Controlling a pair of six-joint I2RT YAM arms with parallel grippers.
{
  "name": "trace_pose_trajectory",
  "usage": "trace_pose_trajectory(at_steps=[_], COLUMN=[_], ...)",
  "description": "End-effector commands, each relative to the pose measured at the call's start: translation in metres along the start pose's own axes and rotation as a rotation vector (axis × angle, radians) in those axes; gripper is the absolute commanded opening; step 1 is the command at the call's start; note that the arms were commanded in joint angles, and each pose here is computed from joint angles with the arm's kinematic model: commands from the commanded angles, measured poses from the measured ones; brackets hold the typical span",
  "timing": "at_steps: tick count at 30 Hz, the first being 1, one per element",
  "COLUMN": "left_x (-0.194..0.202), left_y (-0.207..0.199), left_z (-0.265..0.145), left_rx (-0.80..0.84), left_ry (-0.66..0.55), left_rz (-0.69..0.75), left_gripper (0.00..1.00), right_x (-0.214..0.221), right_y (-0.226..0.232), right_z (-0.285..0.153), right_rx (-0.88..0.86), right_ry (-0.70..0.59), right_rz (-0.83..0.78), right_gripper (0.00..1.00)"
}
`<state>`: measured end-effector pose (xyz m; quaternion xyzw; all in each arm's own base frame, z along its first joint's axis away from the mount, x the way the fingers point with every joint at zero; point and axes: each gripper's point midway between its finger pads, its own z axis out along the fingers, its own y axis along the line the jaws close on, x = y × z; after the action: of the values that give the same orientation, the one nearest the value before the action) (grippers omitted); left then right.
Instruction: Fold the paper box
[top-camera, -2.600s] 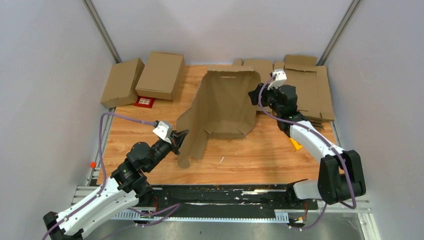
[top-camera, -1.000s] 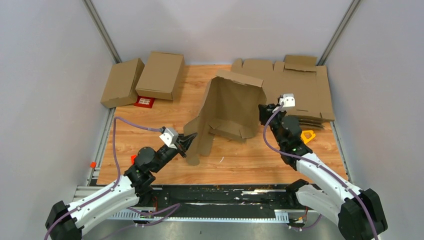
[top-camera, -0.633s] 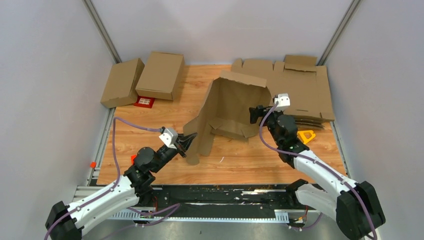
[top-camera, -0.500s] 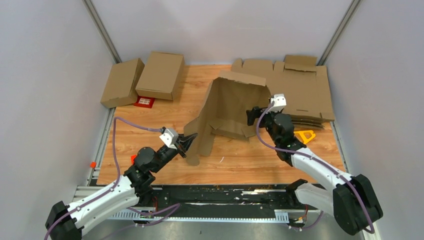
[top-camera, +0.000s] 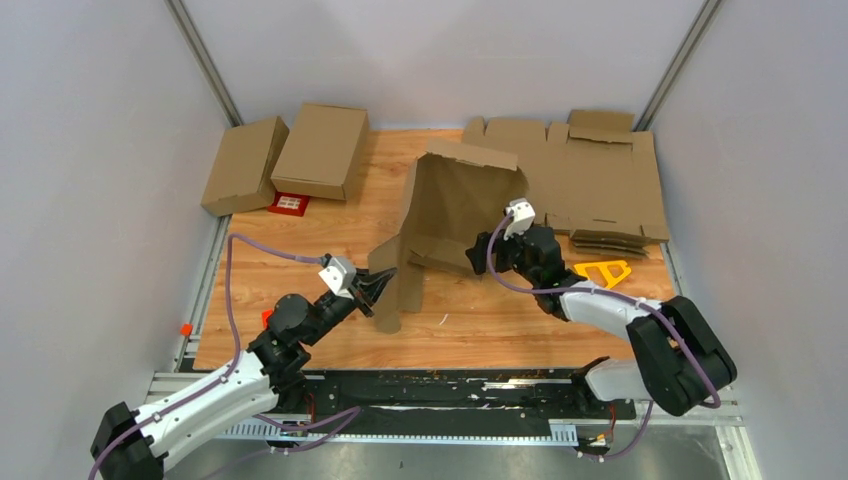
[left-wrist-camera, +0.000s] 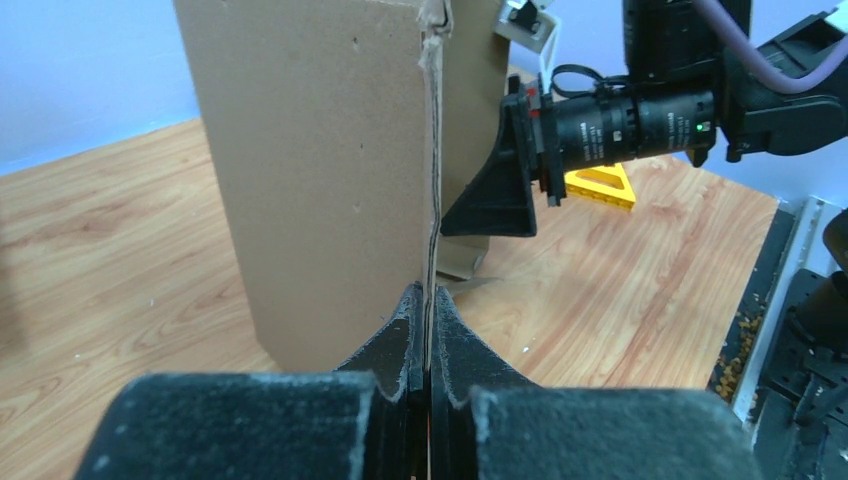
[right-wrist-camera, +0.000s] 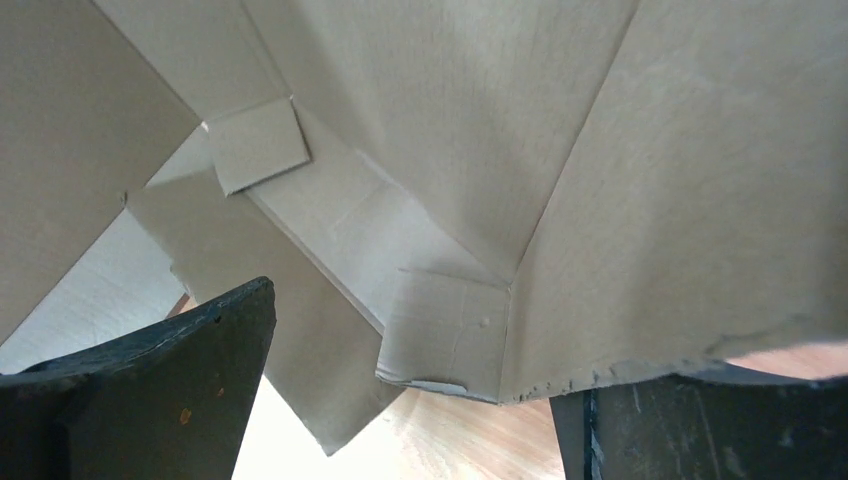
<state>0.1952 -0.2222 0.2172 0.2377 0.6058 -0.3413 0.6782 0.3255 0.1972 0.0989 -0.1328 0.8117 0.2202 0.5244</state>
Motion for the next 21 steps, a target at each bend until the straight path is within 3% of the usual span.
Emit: trace_pose_trajectory(at_steps=[1,9,16,21], left_x=[-0.017,-0.017,-0.013,-0.012], left_y=[-0.013,-0.013,-0.002,0.000], left_z=[0.004,0.005,0.004,0.006], left_rx=[0.061,0.063,-0.001,-0.013], left_ry=[-0.057,-0.050,-0.032,-0.028], left_rz=[-0.025,-0.032,-0.025,-0.027], left_gripper=[0.00,0.00,0.00,0.00], right_x=[-0.008,-0.007,-0.032,-0.019], right_y=[0.033,0.037,0.014,0.026], right_z=[0.010,0.012,-0.017,-0.020], right_rx=[-0.141,-0.121,0.013,-0.030], right_ry=[-0.006,-0.015,-0.221,-0.192], right_rz=[-0.035,-0.007,0.077,0.052], right_gripper=[1.00,1.00,0.97,0.95])
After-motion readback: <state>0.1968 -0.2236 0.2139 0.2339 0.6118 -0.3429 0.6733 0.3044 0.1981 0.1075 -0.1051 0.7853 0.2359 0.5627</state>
